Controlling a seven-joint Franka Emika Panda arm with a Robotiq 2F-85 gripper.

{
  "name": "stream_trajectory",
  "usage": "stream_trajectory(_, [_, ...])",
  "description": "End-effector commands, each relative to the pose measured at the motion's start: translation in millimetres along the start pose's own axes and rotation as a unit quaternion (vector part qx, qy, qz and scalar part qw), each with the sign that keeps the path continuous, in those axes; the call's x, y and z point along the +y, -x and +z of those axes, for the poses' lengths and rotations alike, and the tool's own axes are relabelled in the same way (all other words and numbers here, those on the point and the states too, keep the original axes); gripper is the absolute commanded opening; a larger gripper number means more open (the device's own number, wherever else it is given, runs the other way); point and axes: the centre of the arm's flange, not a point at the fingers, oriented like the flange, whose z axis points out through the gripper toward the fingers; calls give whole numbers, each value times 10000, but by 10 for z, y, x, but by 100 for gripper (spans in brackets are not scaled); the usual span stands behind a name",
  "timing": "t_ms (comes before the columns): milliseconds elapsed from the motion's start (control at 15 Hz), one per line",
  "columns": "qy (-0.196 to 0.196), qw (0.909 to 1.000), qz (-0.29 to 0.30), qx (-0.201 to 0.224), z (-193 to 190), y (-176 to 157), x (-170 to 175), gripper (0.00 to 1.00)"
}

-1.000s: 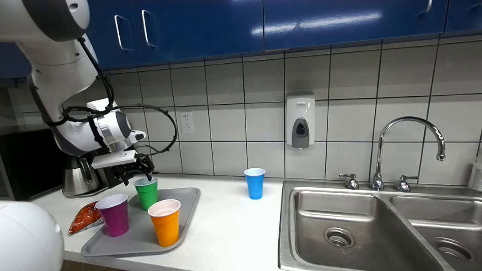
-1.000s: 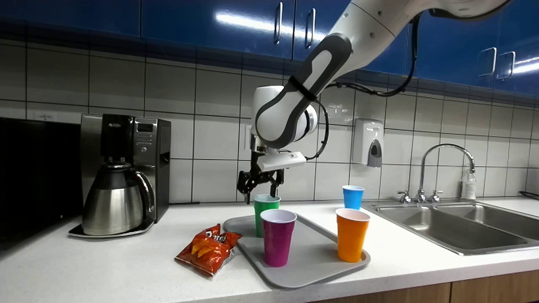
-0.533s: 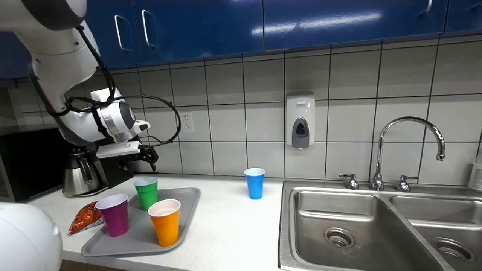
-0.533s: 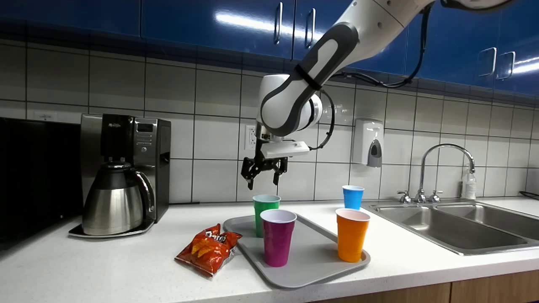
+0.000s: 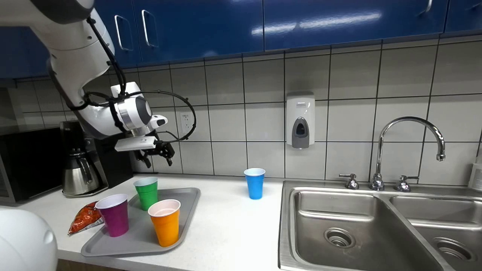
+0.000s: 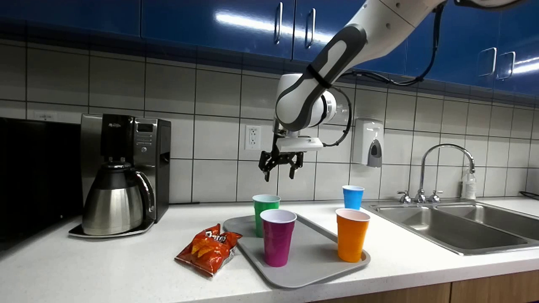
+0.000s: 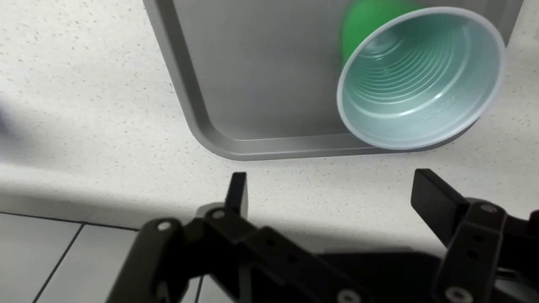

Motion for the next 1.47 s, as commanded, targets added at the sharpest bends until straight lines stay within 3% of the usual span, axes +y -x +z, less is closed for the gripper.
stream_trajectory(0, [-4, 9995, 324, 26, -78, -59, 368, 100])
stream_trajectory(400, [72, 9963, 860, -25, -31, -125, 959, 100])
stream_trajectory(1400, [353, 9882, 1476, -212, 225, -203, 2257, 100])
